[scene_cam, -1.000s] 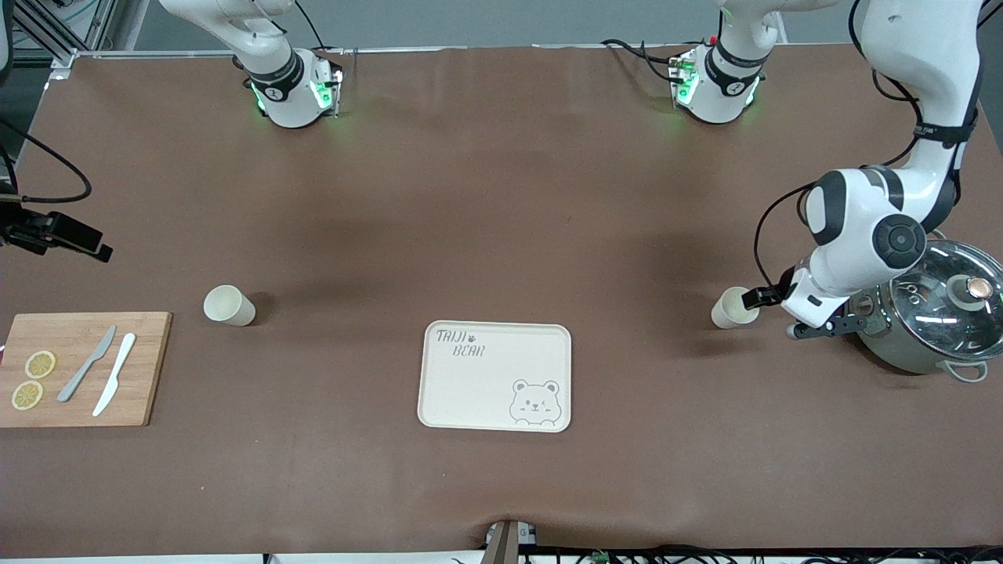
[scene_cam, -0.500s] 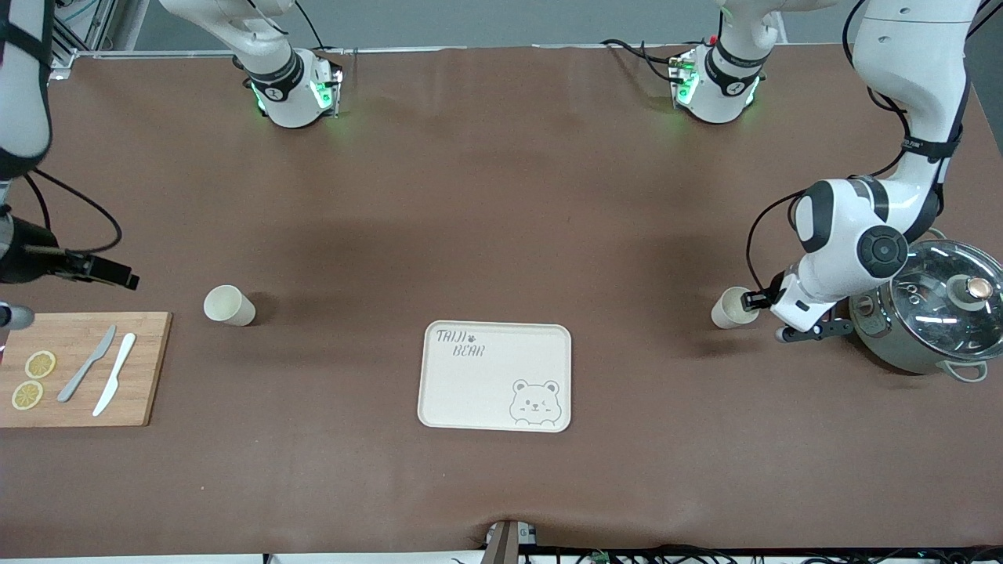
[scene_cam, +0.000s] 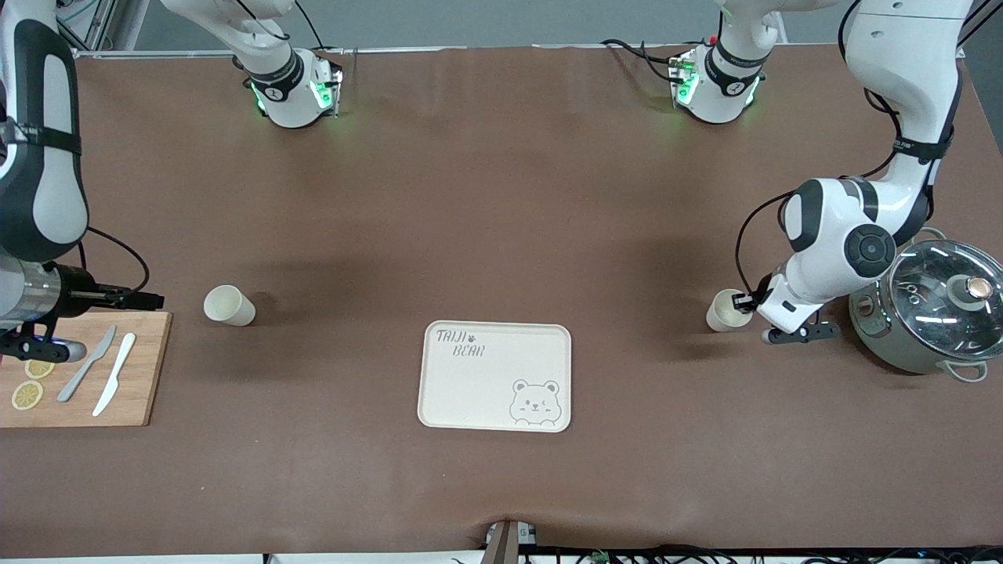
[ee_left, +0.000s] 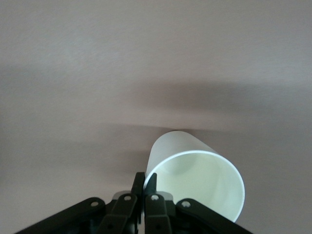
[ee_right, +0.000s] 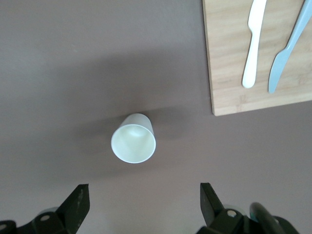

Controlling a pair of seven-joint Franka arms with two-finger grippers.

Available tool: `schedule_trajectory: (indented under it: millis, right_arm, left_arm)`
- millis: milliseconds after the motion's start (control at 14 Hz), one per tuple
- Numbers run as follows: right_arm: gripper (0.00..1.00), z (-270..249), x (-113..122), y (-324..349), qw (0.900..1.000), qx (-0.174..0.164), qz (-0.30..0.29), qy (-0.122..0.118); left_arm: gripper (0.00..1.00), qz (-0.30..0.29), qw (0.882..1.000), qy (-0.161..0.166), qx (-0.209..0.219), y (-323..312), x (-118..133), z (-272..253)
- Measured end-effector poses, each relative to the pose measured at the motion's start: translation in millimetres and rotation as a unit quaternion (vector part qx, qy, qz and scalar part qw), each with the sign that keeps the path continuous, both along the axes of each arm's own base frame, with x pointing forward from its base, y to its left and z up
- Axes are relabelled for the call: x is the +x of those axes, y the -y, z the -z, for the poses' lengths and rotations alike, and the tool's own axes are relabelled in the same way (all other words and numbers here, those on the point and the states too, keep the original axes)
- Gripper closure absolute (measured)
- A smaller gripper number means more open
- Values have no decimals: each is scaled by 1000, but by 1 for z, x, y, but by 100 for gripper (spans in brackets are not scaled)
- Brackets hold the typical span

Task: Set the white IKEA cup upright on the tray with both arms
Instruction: 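Grasp the white cup with the left gripper while the right gripper reaches the other cup, then carry the cup onto the tray with the left gripper while the right gripper grasps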

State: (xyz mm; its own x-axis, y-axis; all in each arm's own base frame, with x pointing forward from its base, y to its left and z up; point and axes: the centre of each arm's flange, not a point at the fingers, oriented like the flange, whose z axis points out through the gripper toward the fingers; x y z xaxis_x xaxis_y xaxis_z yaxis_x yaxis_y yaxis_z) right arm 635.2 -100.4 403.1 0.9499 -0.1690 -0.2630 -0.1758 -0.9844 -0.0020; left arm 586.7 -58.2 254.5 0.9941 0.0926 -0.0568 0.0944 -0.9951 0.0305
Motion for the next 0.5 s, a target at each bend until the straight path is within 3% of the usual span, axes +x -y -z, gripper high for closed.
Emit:
schedule_trajectory:
  millis: [286,500]
  right_arm:
    - [0,35,-5,15,1000,-23,0,14]
    - [0,80,-24,21,1000,-29,-2,-2]
  left_arm:
    - [96,-42,999,10,-13,73,25,-51]
    - [96,-86,996,10,-19,143,50,-88]
